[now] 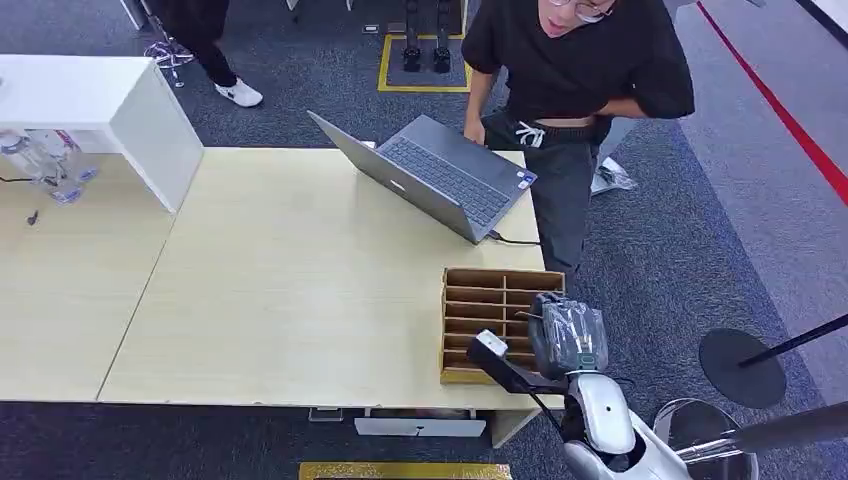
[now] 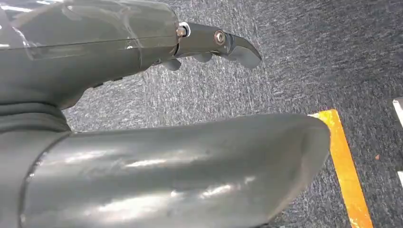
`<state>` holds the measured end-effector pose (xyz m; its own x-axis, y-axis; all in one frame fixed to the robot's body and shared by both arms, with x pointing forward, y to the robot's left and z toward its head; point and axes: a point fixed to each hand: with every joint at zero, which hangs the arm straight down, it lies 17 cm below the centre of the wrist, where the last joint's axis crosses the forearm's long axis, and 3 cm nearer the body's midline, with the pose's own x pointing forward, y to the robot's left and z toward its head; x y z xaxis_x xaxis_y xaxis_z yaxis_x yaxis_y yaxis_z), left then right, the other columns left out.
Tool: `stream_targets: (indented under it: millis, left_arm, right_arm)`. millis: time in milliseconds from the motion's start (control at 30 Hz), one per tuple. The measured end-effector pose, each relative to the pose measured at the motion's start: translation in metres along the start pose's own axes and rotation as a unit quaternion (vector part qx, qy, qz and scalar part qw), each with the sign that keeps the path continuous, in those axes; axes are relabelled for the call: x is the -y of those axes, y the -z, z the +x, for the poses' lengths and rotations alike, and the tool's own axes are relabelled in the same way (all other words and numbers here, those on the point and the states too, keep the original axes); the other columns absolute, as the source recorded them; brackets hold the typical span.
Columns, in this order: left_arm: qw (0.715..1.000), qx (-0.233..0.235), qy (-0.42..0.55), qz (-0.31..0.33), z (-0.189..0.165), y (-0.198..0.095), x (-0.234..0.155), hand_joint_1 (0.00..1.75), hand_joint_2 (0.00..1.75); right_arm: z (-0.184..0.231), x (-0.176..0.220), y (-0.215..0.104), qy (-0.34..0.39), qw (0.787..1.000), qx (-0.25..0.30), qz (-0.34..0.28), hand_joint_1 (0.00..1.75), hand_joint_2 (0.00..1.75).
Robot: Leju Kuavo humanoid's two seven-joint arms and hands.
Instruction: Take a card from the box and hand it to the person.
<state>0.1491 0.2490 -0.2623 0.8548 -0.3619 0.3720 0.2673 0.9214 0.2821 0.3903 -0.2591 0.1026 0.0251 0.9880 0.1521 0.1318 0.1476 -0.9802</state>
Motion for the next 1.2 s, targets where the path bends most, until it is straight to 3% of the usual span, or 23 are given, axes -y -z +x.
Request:
stream_targets:
  millis: [367, 500, 833, 1200]
  left_arm:
    - [1.0, 0.0, 0.0, 0.0, 0.0, 0.0, 0.0, 0.0, 0.0]
    - [1.0, 0.0, 0.0, 0.0, 0.0, 0.0, 0.0, 0.0, 0.0]
    - [1.0, 0.001, 0.0, -0.001, 0.0, 0.0, 0.0, 0.0, 0.0]
    - [1.0, 0.001, 0.0, -0.004, 0.0, 0.0, 0.001, 0.0, 0.0]
  right_arm:
    - [0.001, 0.005, 0.001, -0.006, 1.0, 0.005, -0.013, 1.43, 1.75]
    - [0.002, 0.018, 0.003, -0.042, 0.999, 0.017, -0.027, 1.4, 1.75]
    - [0.013, 0.09, 0.016, -0.104, 0.99, 0.045, -0.081, 1.4, 1.75]
    - [0.022, 0.174, 0.018, -0.092, 0.979, 0.058, -0.17, 1.45, 1.75]
